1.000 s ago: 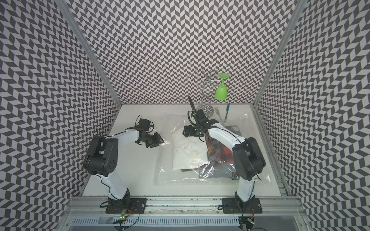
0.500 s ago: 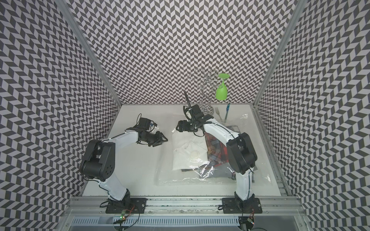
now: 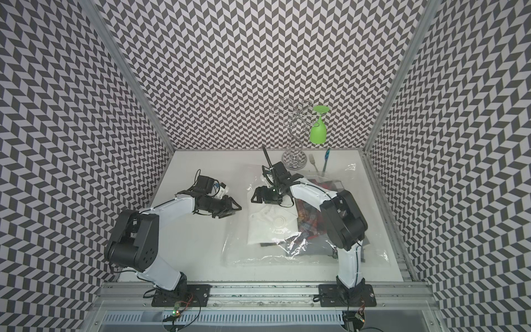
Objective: Take the shirt out of the vacuum bag
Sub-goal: Open the vacuum bag at the center of the board.
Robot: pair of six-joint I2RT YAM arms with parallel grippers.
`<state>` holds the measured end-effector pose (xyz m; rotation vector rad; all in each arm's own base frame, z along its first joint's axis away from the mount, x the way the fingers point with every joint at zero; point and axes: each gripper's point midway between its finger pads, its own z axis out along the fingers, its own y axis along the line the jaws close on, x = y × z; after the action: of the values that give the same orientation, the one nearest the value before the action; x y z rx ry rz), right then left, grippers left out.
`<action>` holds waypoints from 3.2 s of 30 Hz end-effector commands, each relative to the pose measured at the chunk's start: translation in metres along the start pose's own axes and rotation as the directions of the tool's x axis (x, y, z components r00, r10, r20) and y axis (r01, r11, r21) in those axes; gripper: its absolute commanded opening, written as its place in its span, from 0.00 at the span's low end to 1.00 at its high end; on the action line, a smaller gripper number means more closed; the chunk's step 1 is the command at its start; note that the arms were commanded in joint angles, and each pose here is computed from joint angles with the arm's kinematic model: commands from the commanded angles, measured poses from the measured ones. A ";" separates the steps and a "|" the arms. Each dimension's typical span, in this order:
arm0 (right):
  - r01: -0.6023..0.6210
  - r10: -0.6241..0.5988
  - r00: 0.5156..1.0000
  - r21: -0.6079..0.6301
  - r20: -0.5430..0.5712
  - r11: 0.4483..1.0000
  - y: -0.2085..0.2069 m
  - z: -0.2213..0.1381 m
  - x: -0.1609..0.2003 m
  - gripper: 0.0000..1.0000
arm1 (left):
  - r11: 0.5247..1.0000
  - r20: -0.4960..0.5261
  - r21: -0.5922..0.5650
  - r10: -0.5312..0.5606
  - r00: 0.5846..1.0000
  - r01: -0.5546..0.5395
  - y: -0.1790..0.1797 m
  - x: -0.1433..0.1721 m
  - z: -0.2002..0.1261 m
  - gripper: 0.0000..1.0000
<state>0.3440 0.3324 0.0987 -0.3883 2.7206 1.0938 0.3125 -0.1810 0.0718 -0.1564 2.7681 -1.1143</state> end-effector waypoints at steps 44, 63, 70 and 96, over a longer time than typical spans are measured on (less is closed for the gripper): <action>0.222 -0.211 0.975 0.192 -0.077 0.956 0.054 0.046 -0.036 0.99 | 0.976 0.186 0.121 0.158 0.970 -0.182 -0.037 0.096 -0.006 0.58; 0.253 -0.220 0.967 0.367 -0.131 0.895 0.030 0.064 -0.017 0.91 | 0.960 0.192 0.160 0.199 0.961 -0.231 -0.049 0.103 -0.005 0.59; 0.250 -0.214 0.966 0.328 -0.143 0.911 0.035 0.071 -0.015 0.41 | 0.954 0.189 0.176 0.209 0.959 -0.243 -0.053 0.103 -0.004 0.59; 0.232 -0.226 0.973 0.231 -0.051 0.945 0.098 0.007 -0.031 0.00 | 0.988 0.461 0.154 -0.061 0.885 -0.012 -0.052 -0.012 -0.118 0.68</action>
<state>0.3450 0.4095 0.1094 -0.6656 2.7911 0.6410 0.2994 -0.1345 0.1988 -0.3335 2.1825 -1.0999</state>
